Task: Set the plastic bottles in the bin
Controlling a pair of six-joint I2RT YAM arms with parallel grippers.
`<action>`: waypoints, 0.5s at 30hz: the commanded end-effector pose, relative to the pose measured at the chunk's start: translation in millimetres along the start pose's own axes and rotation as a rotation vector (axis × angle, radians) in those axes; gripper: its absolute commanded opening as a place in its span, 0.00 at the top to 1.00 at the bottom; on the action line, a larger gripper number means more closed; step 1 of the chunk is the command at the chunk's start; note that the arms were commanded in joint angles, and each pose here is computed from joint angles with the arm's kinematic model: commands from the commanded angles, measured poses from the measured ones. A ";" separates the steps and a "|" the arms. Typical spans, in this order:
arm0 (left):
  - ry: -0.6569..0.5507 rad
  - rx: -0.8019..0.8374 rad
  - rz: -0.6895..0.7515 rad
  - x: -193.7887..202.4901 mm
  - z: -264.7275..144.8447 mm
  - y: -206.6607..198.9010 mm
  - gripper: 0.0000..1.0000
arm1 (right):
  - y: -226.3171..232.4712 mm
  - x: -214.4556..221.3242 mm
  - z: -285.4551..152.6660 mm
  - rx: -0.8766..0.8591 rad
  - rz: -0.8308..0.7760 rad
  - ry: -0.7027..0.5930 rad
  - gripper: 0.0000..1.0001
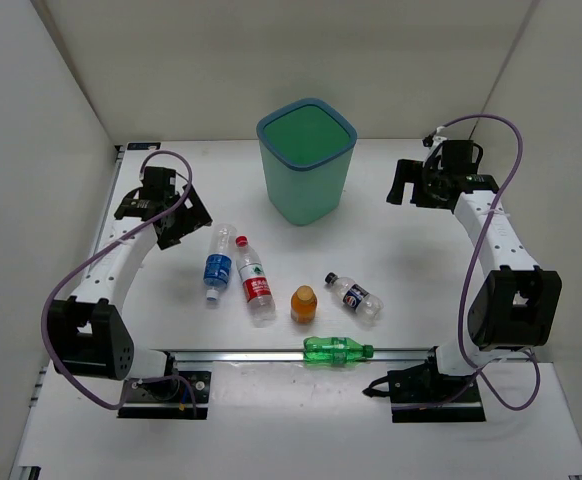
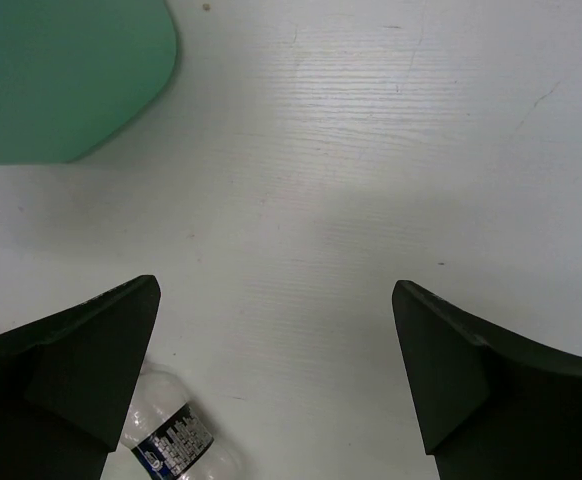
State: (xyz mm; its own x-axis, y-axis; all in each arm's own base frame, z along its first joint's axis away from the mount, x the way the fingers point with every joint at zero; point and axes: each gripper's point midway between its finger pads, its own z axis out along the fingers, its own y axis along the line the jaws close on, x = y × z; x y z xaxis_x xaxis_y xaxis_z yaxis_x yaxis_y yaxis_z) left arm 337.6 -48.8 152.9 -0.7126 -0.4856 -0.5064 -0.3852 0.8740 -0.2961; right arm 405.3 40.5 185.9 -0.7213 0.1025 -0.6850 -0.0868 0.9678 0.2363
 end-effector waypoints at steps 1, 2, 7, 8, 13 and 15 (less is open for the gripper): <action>0.113 0.027 0.197 45.0 9.3 -19.6 0.02 | 14.8 2.2 -11.7 -0.007 -0.058 -0.008 0.01; 0.123 0.009 0.214 51.2 11.8 -17.5 0.01 | 17.3 9.7 -12.9 0.019 -0.098 0.013 0.01; 0.194 0.018 0.267 73.7 39.8 -29.6 0.01 | 43.8 47.2 -14.0 0.042 -0.313 0.097 0.01; 0.196 0.031 0.272 75.4 43.4 -34.2 0.02 | 48.2 51.6 -15.9 0.034 -0.335 0.108 0.00; 0.226 0.064 0.371 93.3 58.4 -55.4 0.02 | 72.5 81.4 -14.3 -0.027 -0.320 0.156 0.01; 0.229 0.061 0.399 96.4 57.5 -59.8 0.01 | 77.8 84.9 -16.4 -0.058 -0.269 0.151 0.01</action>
State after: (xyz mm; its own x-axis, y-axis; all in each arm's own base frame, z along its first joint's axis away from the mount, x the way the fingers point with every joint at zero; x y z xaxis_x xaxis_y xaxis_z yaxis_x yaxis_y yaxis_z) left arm 337.2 -50.6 151.9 -0.7179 -0.4807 -0.5036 -0.3792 0.8766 -0.2962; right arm 404.3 40.4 184.7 -0.7244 0.0996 -0.6821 -0.0879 0.9681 0.2347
